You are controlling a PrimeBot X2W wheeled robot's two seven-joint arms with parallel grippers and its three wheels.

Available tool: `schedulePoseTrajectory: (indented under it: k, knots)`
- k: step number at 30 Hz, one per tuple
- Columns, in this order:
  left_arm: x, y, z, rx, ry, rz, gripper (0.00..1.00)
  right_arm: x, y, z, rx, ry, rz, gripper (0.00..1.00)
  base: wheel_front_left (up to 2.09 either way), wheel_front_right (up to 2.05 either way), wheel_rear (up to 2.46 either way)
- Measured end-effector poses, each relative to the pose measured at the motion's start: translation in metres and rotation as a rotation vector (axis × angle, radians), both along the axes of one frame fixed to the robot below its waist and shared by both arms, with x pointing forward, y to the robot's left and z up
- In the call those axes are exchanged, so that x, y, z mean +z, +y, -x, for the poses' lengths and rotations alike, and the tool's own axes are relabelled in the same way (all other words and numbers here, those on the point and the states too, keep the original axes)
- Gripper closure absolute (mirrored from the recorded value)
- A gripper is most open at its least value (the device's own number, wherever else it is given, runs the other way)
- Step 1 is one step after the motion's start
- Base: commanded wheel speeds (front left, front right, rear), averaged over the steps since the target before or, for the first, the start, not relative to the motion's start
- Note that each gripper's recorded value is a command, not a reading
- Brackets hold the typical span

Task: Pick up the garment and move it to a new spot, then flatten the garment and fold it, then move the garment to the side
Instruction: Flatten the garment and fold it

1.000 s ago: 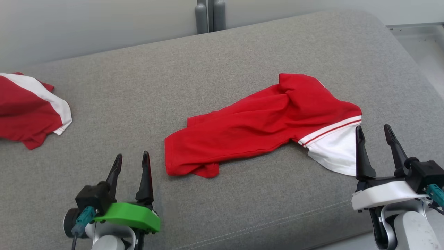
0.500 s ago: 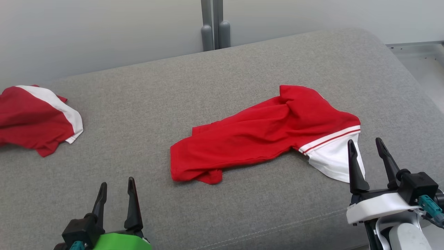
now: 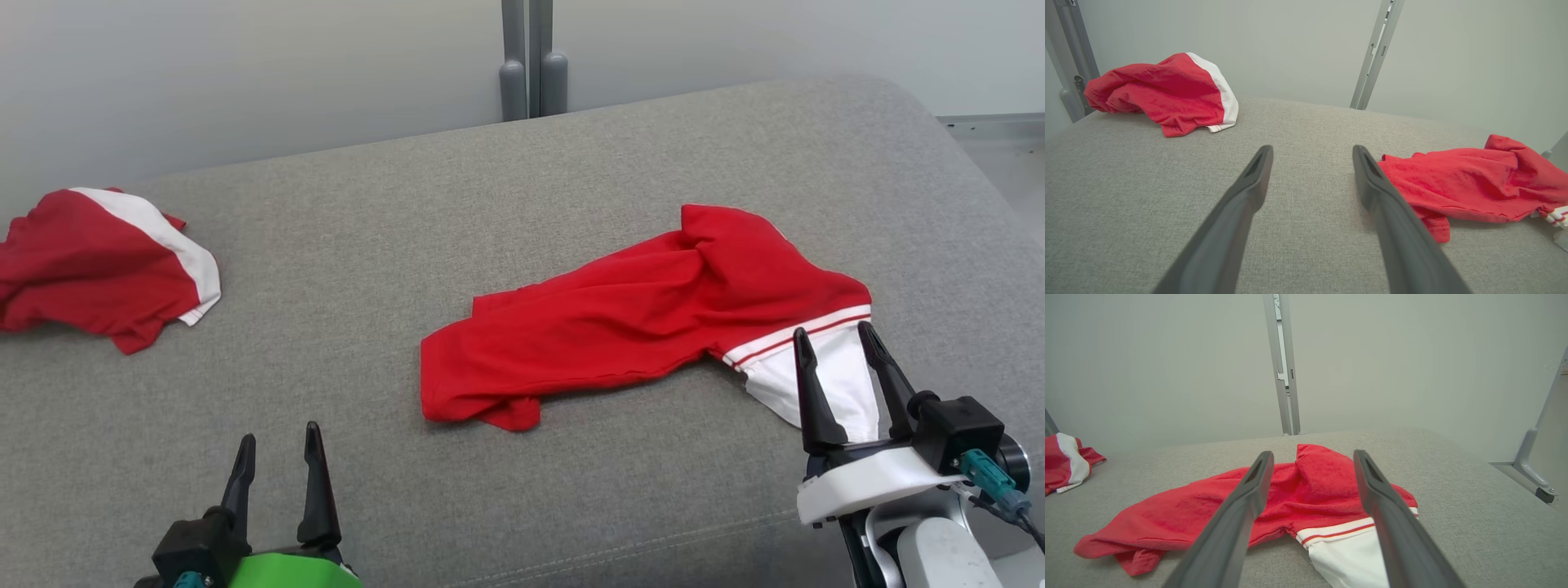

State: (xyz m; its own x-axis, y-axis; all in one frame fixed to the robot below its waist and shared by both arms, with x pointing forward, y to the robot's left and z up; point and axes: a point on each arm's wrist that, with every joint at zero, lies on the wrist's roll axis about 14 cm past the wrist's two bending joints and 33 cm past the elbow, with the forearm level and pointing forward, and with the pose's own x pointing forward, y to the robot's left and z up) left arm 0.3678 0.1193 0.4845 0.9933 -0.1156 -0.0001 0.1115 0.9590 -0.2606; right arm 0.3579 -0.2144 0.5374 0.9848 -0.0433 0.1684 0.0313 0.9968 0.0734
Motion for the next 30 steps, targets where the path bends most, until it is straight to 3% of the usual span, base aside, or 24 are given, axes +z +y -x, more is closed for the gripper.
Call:
schedulePoseTrajectory:
  k: [24,30]
  knots:
    - [-0.003,0.008,0.003,0.027,0.006,-0.019,0.0,-0.003,0.017,-0.011,0.052,0.006,-0.015,0.0,0.0,0.0,0.0]
    - [-0.014,0.003,0.003,0.011,0.039,-0.022,0.0,-0.029,-0.014,-0.007,-0.039,0.113,-0.07,0.0,0.0,0.0,0.0]
